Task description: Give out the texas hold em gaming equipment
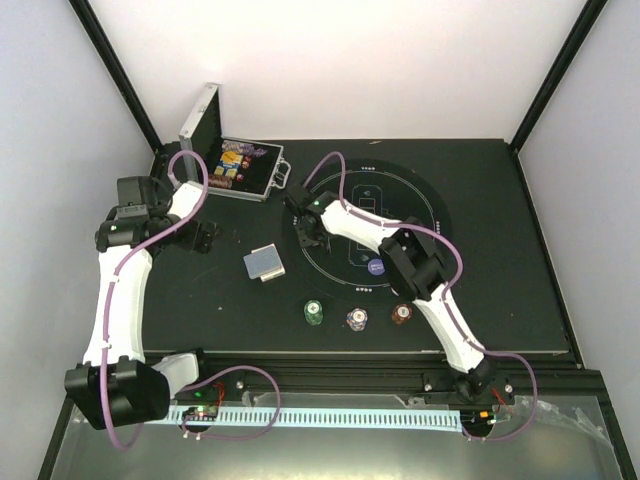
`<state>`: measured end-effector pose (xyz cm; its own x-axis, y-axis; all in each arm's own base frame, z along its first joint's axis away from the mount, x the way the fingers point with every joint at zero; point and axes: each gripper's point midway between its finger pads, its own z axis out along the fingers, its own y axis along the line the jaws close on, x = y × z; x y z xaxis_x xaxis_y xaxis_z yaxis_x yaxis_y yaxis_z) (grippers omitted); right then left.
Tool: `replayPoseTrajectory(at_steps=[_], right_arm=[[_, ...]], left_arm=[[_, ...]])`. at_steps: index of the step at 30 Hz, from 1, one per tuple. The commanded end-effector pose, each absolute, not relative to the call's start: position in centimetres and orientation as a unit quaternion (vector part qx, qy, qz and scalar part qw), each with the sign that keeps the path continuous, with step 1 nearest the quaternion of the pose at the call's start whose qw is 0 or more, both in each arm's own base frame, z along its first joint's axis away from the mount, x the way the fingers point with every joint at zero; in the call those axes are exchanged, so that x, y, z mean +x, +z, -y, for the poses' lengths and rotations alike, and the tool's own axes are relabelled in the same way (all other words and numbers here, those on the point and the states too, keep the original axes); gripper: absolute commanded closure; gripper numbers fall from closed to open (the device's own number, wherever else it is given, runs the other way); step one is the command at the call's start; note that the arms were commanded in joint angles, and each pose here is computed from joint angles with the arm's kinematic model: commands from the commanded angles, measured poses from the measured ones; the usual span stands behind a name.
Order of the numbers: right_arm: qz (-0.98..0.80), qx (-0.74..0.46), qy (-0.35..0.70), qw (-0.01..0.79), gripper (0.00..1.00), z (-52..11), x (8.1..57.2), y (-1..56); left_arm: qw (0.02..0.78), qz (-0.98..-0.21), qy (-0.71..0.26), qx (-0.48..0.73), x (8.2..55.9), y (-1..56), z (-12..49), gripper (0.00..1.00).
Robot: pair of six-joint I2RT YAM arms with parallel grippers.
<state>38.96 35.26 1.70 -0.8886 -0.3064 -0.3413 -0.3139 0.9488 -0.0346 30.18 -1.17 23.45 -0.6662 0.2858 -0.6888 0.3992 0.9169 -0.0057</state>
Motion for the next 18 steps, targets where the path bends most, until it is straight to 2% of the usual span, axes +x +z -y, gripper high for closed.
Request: replayPoseTrajectory(at_steps=[1, 6, 10, 13, 18], right_arm=[[-0.970, -0.182, 0.026, 0.158, 0.64, -37.0, 40.6, -1.2], [-0.967, -0.192, 0.024, 0.164, 0.61, -37.2, 41.0, 0.8], [-0.965, -0.184, 0.025, 0.187, 0.53, -35.3, 39.8, 4.1], [-0.966, -0.159, 0.030, 0.200, 0.46, -32.3, 38.0, 6.6], [-0.974, -0.119, 0.024, 0.193, 0.39, -26.8, 33.4, 6.4]], left_arm=[[0.374, -0.907, -0.087, 0.171, 30.0, 24.8, 1.2, 0.01], [0.377, -0.906, -0.087, 0.168, 29.8, 25.0, 1.2, 0.01], [0.380, -0.905, -0.089, 0.171, 29.6, 25.0, 1.3, 0.01], [0.379, -0.904, -0.097, 0.171, 29.5, 25.0, 1.5, 0.01], [0.384, -0.900, -0.111, 0.174, 29.2, 25.5, 2.0, 0.01]])
